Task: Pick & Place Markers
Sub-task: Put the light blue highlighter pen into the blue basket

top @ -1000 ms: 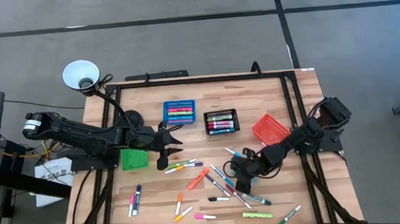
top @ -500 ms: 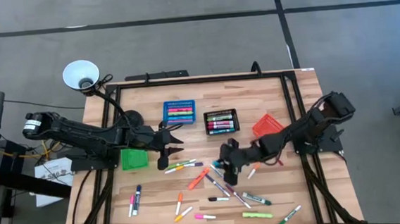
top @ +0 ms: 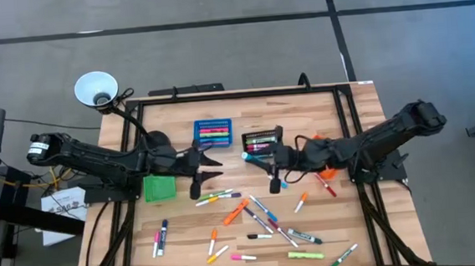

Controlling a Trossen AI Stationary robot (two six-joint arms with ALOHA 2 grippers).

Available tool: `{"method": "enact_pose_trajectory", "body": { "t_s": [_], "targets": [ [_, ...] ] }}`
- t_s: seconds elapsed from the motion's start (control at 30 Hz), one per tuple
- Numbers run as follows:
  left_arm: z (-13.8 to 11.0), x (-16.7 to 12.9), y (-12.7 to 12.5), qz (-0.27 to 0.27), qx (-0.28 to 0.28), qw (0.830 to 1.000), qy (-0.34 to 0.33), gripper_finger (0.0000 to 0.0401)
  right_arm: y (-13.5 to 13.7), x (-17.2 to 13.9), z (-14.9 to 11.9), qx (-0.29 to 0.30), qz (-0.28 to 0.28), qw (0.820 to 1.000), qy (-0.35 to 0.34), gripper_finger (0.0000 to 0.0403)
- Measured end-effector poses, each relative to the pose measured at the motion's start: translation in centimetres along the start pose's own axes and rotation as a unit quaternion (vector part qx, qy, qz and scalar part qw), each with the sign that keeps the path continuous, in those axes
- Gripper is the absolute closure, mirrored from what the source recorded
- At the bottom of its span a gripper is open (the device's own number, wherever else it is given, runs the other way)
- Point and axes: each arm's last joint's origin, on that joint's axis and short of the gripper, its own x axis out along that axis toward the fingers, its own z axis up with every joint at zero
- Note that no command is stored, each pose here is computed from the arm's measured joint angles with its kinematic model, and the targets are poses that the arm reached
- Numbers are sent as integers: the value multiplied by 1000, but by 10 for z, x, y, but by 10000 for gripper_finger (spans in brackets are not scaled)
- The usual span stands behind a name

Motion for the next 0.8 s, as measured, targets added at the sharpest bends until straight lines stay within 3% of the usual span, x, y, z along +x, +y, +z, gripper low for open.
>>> {"method": "enact_pose_trajectory", "body": {
  "t_s": [0.17,0.57,0.8],
  "targets": [
    [8,0,0,1,-1,999,-40,281,-4,15,-4,4,9,999,-49,333],
    [10,-1,0,3,18,998,-54,281,-7,68,-55,30,-19,988,-149,332],
    [11,-1,1,23,19,998,-54,281,-2,93,-62,37,-14,989,-140,332]
  ]
}}
